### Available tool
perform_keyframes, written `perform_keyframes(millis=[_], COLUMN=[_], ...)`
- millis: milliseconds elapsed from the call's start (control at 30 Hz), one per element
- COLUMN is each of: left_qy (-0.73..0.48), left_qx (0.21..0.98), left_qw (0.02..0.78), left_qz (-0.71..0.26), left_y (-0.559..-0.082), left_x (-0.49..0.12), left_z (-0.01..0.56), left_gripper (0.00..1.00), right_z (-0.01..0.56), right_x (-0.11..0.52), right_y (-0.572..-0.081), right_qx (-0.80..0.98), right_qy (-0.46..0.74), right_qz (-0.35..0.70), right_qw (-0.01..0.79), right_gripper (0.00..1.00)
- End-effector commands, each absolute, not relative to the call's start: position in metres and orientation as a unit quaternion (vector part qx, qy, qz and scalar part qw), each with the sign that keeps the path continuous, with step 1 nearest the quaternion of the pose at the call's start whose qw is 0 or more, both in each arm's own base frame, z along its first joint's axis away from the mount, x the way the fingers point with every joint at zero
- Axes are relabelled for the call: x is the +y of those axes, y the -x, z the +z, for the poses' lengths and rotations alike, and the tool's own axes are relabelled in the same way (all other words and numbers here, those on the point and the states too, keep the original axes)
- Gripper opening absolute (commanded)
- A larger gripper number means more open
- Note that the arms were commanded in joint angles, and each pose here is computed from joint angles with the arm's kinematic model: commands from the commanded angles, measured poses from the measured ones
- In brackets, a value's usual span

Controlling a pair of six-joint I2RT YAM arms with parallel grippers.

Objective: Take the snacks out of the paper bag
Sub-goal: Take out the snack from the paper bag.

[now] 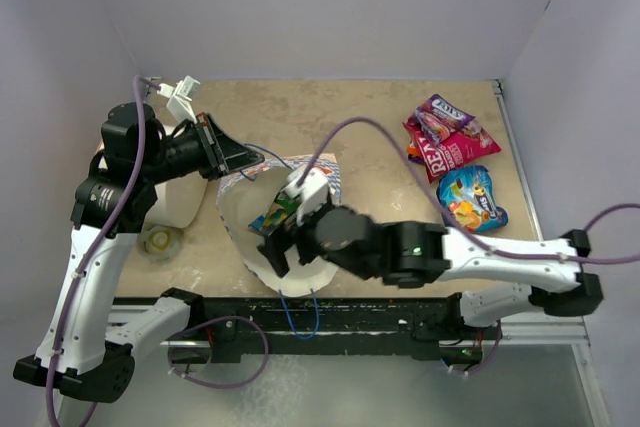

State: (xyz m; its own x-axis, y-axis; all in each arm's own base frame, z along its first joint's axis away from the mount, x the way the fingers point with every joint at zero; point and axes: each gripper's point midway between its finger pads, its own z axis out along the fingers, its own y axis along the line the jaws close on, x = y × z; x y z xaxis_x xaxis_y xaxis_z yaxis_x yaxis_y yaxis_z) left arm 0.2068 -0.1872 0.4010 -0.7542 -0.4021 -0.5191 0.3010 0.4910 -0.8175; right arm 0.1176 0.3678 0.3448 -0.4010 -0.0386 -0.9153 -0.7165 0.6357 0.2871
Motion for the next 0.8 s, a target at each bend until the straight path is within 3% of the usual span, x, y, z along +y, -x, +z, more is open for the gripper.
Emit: perform_keyframes(millis=[0, 200, 400, 600, 767], left_qy=[0.023, 0.026, 0.013, 0.001, -0.018], left_qx=[0.778, 0.779, 0.774, 0.768, 0.762], left_qw=[0.363, 0.369, 0.377, 0.388, 0.4], left_qz=[-0.512, -0.505, -0.508, -0.51, -0.509], left_y=[-0.202, -0.202, -0.2, -0.197, -0.193], left_x=[-0.186, -0.184, -0.185, -0.184, -0.184], left_z=[0.412, 0.411, 0.415, 0.42, 0.423], left_gripper=[0.0, 0.0, 0.0, 0.0, 0.0], right_z=[0.325, 0.292, 0.269, 0.219, 0.185], right_x=[0.375, 0.405, 0.43, 0.432, 0.44], right_y=[-0.137, -0.145, -0.141, -0.174, -0.183], right_qx=[0.75, 0.715, 0.658, 0.685, 0.674], right_qy=[0.3, 0.367, 0.393, 0.382, 0.414], right_qz=[0.195, 0.146, 0.201, 0.162, 0.18], right_qw=[0.557, 0.578, 0.61, 0.599, 0.585], right_gripper=[1.0, 1.0, 1.0, 0.96, 0.81])
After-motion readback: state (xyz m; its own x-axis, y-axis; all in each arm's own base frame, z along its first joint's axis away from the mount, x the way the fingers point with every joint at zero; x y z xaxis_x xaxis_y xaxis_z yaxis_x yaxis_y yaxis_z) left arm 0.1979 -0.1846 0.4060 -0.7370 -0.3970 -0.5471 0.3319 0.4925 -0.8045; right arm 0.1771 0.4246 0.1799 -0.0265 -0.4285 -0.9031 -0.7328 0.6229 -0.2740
